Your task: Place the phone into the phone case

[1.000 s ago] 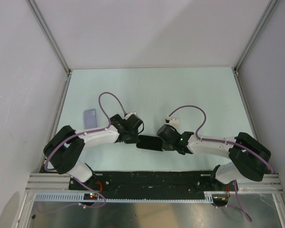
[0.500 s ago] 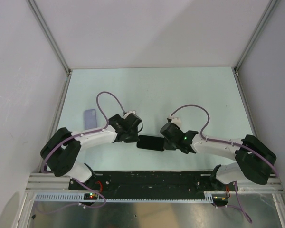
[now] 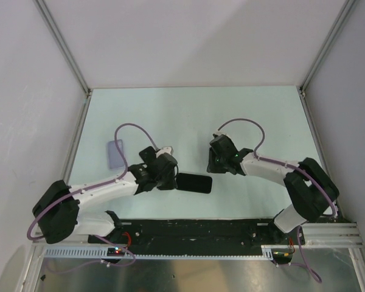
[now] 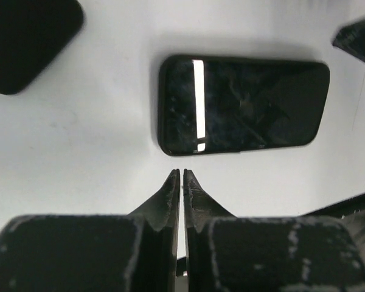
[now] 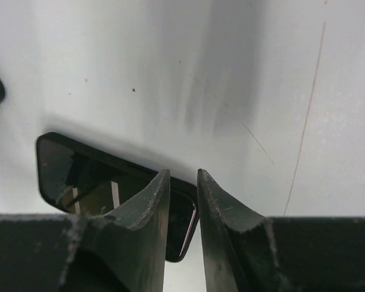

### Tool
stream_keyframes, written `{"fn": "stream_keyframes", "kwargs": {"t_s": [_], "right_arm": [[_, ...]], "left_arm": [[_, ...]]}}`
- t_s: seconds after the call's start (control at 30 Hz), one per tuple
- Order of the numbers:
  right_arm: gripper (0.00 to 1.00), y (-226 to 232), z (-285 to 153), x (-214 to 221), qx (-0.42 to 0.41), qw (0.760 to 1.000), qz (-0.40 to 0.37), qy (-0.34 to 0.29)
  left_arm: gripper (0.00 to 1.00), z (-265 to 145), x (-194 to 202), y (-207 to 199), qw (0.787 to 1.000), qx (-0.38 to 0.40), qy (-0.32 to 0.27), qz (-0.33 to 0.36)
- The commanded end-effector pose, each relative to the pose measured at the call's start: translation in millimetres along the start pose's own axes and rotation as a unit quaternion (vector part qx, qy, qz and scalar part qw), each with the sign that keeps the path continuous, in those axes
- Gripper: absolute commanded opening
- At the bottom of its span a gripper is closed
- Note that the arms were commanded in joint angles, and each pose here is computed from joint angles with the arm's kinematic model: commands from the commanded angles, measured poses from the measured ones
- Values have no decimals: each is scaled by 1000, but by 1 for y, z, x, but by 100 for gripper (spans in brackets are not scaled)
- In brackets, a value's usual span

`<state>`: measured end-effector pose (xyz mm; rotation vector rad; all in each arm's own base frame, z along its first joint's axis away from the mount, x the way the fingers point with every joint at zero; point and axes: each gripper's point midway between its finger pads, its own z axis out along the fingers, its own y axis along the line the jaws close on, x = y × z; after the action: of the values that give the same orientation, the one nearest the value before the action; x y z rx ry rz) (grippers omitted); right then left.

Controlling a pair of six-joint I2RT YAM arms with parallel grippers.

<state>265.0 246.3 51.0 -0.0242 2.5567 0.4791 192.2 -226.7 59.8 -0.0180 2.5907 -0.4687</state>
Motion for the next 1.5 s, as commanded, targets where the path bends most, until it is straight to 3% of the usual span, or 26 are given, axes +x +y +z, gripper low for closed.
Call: {"fn": "stream_keyframes", "kwargs": {"t_s": [0.0, 0.47, 0.87, 1.03, 1.23, 1.47], "right_arm": [[29, 15, 13, -6, -26, 999, -27, 10], [27, 8, 18, 31, -11, 998, -45, 53], [25, 19, -19, 94, -57, 994, -15, 90], [25, 8, -24, 85, -34, 997, -1, 67], [30, 27, -40, 66, -74, 997, 2, 27], [29, 40, -31, 75, -74, 996, -13, 40]], "left_arm": [[7, 1, 19, -17, 1000, 11, 18, -5], [0, 44, 29, -13, 998, -46, 37, -13], [0, 68, -32, 5, 997, -77, 5, -27], [0, 71, -31, -1, 997, -68, 14, -29], [0, 57, -24, 4, 998, -57, 7, -36], [0, 48, -19, 5, 998, -45, 5, -39]]}}
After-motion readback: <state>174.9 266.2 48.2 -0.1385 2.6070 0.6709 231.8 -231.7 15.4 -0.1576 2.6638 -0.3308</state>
